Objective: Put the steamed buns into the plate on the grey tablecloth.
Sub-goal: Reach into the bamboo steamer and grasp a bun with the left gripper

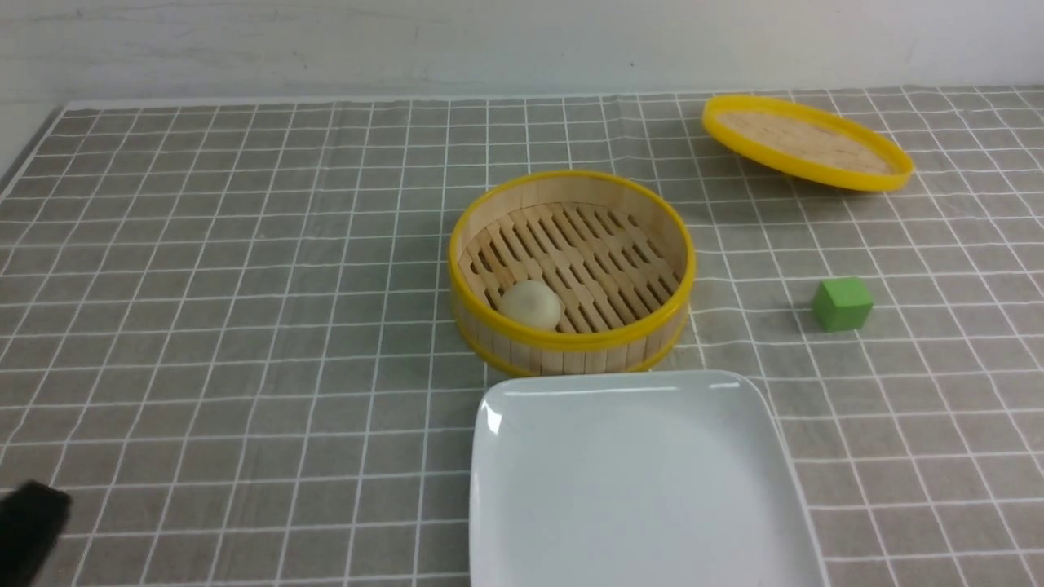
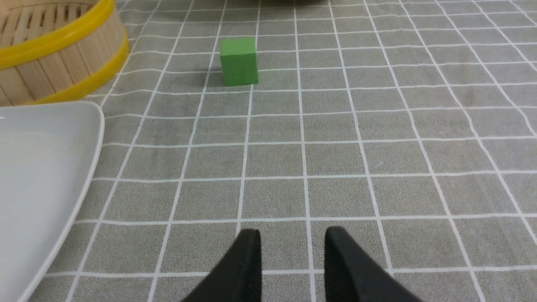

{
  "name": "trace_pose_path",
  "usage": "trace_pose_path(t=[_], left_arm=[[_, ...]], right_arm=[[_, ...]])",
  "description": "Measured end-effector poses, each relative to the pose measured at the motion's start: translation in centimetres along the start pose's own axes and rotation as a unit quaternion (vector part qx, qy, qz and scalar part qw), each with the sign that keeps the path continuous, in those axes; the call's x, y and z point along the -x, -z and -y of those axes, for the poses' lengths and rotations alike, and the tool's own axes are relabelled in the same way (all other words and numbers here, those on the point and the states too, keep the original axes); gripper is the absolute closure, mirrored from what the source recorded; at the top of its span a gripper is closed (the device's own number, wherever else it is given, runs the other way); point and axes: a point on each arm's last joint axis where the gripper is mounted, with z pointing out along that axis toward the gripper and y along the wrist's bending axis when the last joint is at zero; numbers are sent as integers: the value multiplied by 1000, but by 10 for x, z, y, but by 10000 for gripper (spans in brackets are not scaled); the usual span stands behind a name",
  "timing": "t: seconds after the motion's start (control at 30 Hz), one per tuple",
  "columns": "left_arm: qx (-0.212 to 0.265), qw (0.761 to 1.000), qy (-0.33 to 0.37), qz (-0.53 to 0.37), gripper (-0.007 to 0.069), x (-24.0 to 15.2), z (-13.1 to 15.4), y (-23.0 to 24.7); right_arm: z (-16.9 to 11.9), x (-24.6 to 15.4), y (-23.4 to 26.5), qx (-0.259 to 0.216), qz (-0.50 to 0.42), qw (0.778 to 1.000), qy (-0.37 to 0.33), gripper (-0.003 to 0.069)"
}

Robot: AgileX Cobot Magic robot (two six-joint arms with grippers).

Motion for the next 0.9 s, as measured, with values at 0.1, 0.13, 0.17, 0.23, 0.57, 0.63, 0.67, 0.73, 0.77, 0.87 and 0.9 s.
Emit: trace_pose_path(t=[0.1, 0.13, 0.17, 0.23, 0.57, 0.63, 0.67, 0.73, 0.77, 0.87, 0.9], left_arm=[[95, 987, -80, -107, 623, 10, 26, 1], [123, 979, -88, -141, 623, 10, 27, -2], [185, 954, -102, -211, 623, 9, 25, -11], [250, 913, -120, -299, 623, 7, 20, -24], [149, 883, -179, -407, 529, 33, 75, -100], [132, 879, -182, -420, 481, 38, 83, -118], [129, 880, -182, -419, 475, 39, 85, -119], [107, 877, -181, -433, 411, 44, 93, -143], [100, 876, -181, -436, 388, 47, 97, -151], [90, 871, -181, -447, 349, 53, 105, -176], [89, 867, -185, -453, 343, 53, 107, -188]], right_arm=[[0, 0, 0, 0, 0, 1000, 0, 420], [0, 0, 0, 0, 0, 1000, 0, 420], [0, 0, 0, 0, 0, 1000, 0, 420], [0, 0, 0, 0, 0, 1000, 0, 420], [0, 0, 0, 0, 0, 1000, 0, 420], [0, 0, 0, 0, 0, 1000, 0, 420], [0, 0, 0, 0, 0, 1000, 0, 420], [0, 0, 0, 0, 0, 1000, 0, 420], [0, 0, 0, 0, 0, 1000, 0, 420], [0, 0, 0, 0, 0, 1000, 0, 420], [0, 0, 0, 0, 0, 1000, 0, 420]])
